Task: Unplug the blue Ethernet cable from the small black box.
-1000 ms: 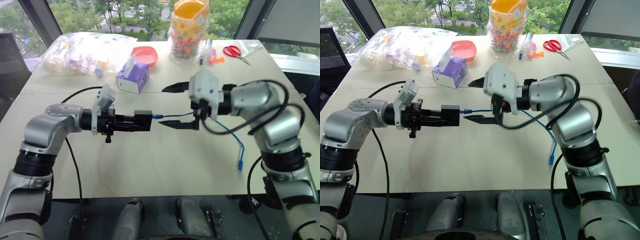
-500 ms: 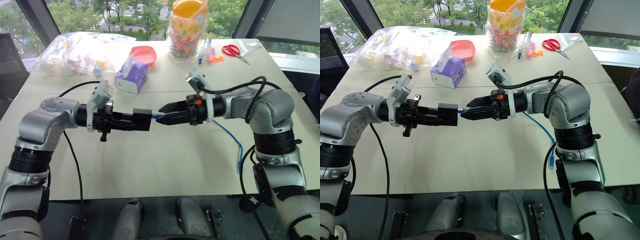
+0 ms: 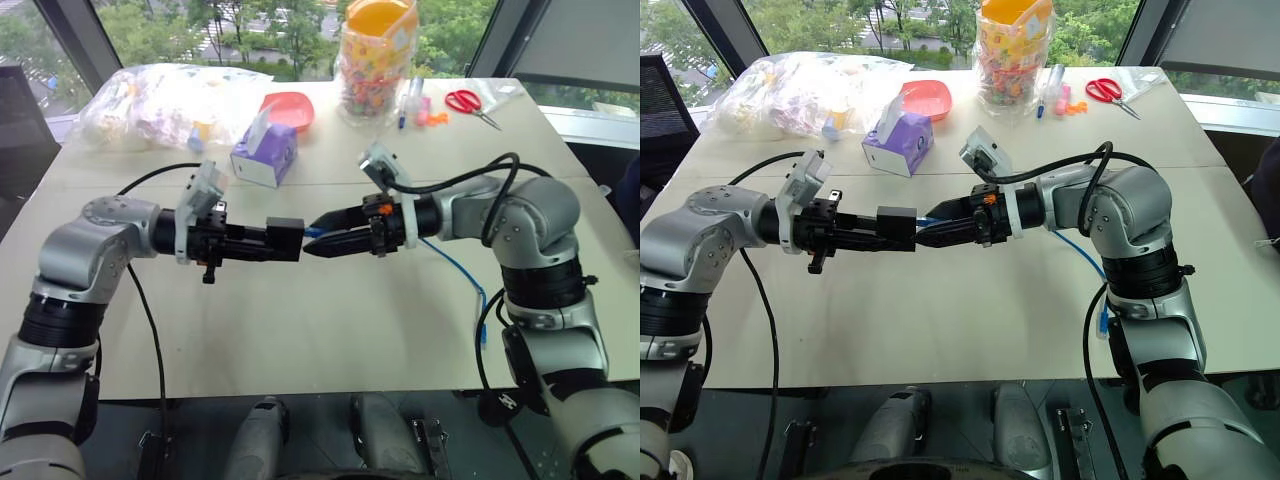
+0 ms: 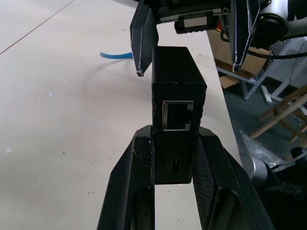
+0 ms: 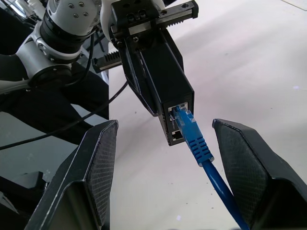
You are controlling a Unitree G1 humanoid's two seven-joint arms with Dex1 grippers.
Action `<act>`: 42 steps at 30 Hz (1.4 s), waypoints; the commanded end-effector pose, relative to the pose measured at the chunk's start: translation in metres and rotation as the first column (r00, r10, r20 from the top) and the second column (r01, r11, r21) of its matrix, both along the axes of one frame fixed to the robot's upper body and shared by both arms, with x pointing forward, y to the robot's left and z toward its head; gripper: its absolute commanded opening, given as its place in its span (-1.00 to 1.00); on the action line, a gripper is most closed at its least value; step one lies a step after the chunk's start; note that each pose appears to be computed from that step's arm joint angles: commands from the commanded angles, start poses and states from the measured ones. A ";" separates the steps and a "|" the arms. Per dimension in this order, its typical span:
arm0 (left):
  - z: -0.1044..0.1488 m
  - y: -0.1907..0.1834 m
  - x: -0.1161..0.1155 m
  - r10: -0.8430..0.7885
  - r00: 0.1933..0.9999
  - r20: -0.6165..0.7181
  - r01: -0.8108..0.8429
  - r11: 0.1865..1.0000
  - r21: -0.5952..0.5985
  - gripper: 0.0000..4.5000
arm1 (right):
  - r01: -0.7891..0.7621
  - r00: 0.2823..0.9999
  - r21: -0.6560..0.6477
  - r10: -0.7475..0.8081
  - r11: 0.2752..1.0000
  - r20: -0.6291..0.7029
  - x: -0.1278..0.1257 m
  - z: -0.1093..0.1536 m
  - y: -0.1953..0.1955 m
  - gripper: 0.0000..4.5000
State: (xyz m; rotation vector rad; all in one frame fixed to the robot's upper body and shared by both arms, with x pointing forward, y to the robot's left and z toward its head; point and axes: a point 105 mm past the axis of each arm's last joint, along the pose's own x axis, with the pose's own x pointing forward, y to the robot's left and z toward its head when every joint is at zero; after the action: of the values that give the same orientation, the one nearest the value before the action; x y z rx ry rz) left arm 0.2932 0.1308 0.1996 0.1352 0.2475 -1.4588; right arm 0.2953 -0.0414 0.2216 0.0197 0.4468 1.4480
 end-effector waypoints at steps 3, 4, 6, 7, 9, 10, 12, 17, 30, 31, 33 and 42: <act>0.009 -0.001 -0.003 -0.004 0.999 0.041 0.005 1.000 -0.018 -0.79 | -0.031 0.998 0.006 0.031 0.999 0.045 -0.006 0.008 0.002 -0.59; 0.009 -0.001 -0.004 -0.004 0.999 0.041 0.005 1.000 -0.018 -0.79 | -0.032 0.998 0.005 0.032 0.999 0.046 -0.006 0.008 0.002 -0.82; 0.009 -0.001 -0.004 -0.003 0.999 0.041 0.004 1.000 -0.019 -0.79 | -0.033 0.998 0.003 0.033 0.999 0.048 -0.006 0.008 0.003 -0.99; 0.009 -0.001 -0.004 -0.003 0.999 0.041 0.004 1.000 -0.020 -0.79 | -0.034 0.998 0.002 0.034 0.999 0.048 -0.006 0.008 0.003 -0.99; 0.010 -0.001 -0.004 0.001 0.999 0.038 0.000 1.000 -0.026 -0.79 | -0.036 0.998 -0.002 0.036 0.999 0.049 -0.007 0.007 0.003 -0.99; 0.011 -0.001 -0.003 0.003 0.999 0.037 -0.002 1.000 -0.031 -0.79 | -0.036 0.998 -0.005 0.036 0.999 0.050 -0.007 0.006 0.003 -0.99; 0.012 -0.001 -0.003 0.006 0.999 0.033 -0.005 0.999 -0.040 -0.79 | -0.036 0.998 -0.013 0.036 0.999 0.054 -0.007 0.004 0.002 -0.99; 0.012 0.001 -0.004 0.007 1.000 0.026 -0.006 0.999 -0.037 -0.79 | -0.016 0.992 -0.053 0.022 0.998 0.125 -0.004 -0.004 -0.002 -0.99; 0.011 0.009 -0.006 0.023 1.000 0.012 -0.023 0.999 -0.027 -0.79 | 0.282 0.934 -0.177 -0.228 0.943 0.275 0.052 -0.028 -0.083 -0.99; 0.007 0.008 -0.002 0.037 0.998 0.042 -0.036 0.999 -0.012 -0.79 | 0.361 0.903 -0.162 -0.300 0.919 0.309 0.065 -0.029 -0.090 -0.99; 0.001 0.005 0.004 0.066 0.995 0.076 -0.066 0.998 -0.007 -0.79 | 0.493 0.830 -0.136 -0.419 0.859 0.367 0.086 -0.031 -0.101 -0.99; -0.022 -0.021 0.054 0.313 0.917 0.248 -0.284 0.948 -0.143 -0.79 | 0.747 0.635 -0.073 -0.676 0.661 0.374 0.122 -0.047 -0.125 -0.24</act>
State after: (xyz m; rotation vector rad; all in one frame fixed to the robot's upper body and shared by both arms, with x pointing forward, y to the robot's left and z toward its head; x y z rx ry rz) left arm 0.3433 0.1123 0.1689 0.1532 0.0431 -1.1574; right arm 0.4172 -0.1672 0.1534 -0.2206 0.3520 0.5722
